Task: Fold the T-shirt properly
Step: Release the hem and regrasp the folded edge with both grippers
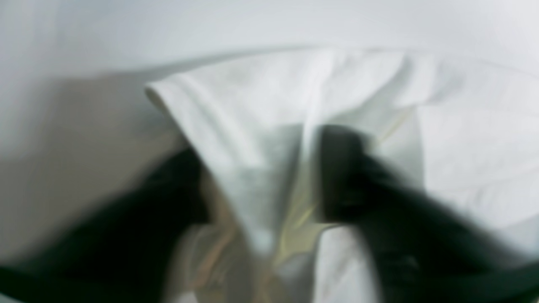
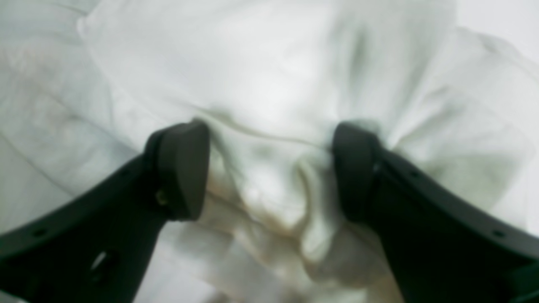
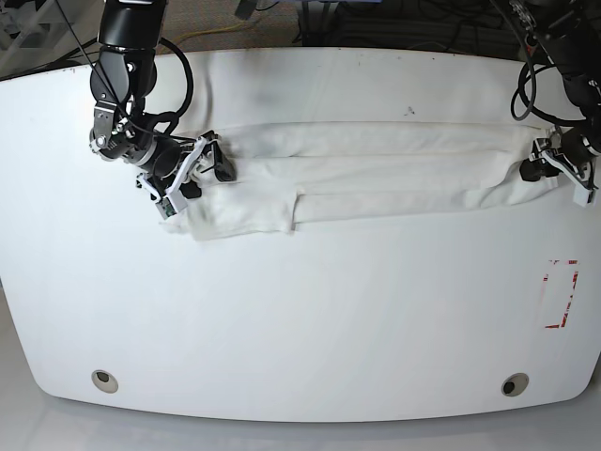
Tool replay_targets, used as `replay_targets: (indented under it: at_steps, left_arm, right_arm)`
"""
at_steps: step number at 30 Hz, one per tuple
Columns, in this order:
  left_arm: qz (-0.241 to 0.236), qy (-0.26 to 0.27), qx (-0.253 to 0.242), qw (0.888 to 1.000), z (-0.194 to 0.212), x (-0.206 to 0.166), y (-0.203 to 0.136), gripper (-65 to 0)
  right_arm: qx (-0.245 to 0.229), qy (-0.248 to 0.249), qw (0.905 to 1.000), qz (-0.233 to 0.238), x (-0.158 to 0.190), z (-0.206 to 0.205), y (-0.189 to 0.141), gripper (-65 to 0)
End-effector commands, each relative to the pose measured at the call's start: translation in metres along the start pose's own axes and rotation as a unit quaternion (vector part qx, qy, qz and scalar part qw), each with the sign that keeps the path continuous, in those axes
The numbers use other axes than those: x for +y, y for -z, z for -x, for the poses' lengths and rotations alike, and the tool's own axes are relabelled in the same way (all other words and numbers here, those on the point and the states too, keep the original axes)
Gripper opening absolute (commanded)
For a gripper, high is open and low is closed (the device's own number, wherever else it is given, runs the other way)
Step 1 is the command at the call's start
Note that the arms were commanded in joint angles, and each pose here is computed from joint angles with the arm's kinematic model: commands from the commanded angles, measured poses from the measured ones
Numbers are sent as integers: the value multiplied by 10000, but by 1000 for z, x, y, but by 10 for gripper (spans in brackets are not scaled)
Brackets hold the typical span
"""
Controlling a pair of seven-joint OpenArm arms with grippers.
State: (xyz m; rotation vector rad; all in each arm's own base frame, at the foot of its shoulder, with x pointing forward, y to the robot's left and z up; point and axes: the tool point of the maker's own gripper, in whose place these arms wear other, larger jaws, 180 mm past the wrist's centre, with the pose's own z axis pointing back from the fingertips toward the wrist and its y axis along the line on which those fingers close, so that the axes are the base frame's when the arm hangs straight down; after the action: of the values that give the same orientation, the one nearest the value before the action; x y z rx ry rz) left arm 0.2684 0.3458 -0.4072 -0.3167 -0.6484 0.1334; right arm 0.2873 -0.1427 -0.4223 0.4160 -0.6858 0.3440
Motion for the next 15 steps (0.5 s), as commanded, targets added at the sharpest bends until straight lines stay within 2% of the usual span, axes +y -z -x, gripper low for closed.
replay_targets:
  at_steps: [1,2,3,6,9,12,15]
  left_arm:
    - [-93,106,8,9999,-7,5,-7,-574]
    - [-97,125,-5,9999,-8,5,-7,-615]
    - [-118,188,-34,9997,-11,4,-9,-619]
    - [-204,448,-141,9987,-20,1,-18,-608]
    - [-321,927,-218,9949,-31,-10,-32,-607]
    - [-401,1441,-266,9884,-41,-28,-44,-604]
    - [-189,1989,-100,9798,-39,-67,-37,-604]
  right_arm:
    - [410,-64,9991,65,-1,16,1,-206]
    - [407,-60,9991,60,-1,16,1,-206]
    - [403,-56,9992,55,0,16,1,-206]
    - [392,-52,9992,49,1,16,2,-206]
    - [373,1,9993,-9,7,16,6,-206]
    - [355,22,9994,-36,10,16,7,-206]
    - [355,34,9994,-48,11,17,8,-206]
